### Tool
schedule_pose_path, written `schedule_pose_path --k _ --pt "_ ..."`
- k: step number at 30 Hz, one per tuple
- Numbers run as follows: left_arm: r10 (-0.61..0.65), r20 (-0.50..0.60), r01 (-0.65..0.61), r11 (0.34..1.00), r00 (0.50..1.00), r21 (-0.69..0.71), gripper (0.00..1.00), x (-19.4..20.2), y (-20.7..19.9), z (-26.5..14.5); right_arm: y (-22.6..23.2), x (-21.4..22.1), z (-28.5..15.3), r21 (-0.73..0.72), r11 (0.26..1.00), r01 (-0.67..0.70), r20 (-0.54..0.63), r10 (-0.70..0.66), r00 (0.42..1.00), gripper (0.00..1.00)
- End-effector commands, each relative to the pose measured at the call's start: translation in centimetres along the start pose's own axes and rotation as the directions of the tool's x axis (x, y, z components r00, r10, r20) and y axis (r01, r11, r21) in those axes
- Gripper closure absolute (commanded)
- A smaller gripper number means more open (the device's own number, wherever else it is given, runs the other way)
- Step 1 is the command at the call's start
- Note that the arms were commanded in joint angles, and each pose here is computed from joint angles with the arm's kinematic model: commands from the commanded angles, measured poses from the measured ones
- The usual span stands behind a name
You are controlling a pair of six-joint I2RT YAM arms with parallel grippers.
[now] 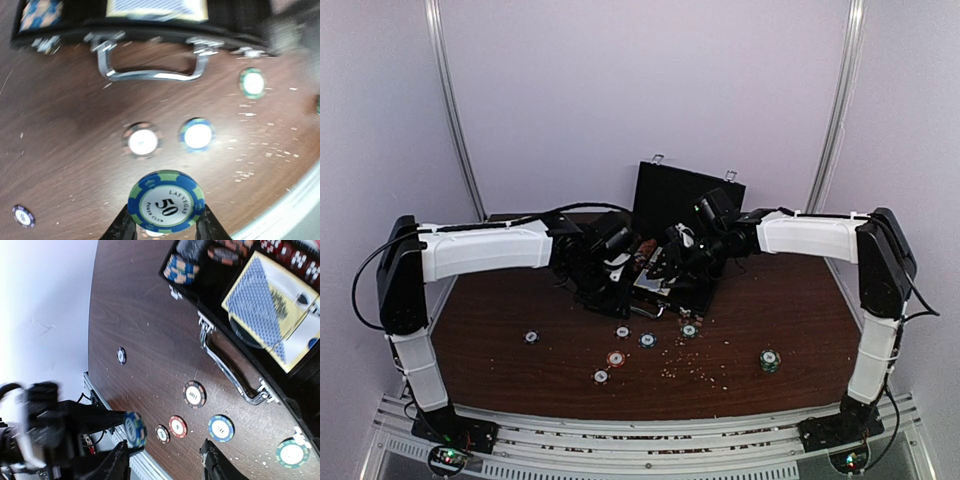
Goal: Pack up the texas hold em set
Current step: Pass from the left arm to the right
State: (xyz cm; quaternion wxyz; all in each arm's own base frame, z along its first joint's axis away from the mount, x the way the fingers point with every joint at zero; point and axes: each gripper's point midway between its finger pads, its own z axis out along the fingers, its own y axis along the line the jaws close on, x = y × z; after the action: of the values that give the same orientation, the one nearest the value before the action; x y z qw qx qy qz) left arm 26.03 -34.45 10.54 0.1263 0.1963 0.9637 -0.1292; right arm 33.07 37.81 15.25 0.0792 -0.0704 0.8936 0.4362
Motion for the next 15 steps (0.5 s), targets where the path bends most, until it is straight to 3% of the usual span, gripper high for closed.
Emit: schedule_pose_path --k 1,5,15 --pt "0.076 0.024 -0.077 0.994 0.997 0.083 0.87 -1.4 -2.1 -1.9 0.7 2.3 1.5 -0.066 0.997 -0.049 -0.117 0.041 0.992 0.51" --pt "0.096 0.027 -0.098 0.99 0.995 0.097 0.87 -1.6 -2.6 -2.4 0.2 4.1 2.2 -0.088 0.994 -0.071 -0.185 0.053 0.981 0.5" --pt "0.119 0.041 -0.122 0.987 0.992 0.104 0.88 -1.6 -3.9 -3.0 1.7 4.5 2.9 -0.171 0.98 -0.105 -0.205 0.069 0.976 0.5"
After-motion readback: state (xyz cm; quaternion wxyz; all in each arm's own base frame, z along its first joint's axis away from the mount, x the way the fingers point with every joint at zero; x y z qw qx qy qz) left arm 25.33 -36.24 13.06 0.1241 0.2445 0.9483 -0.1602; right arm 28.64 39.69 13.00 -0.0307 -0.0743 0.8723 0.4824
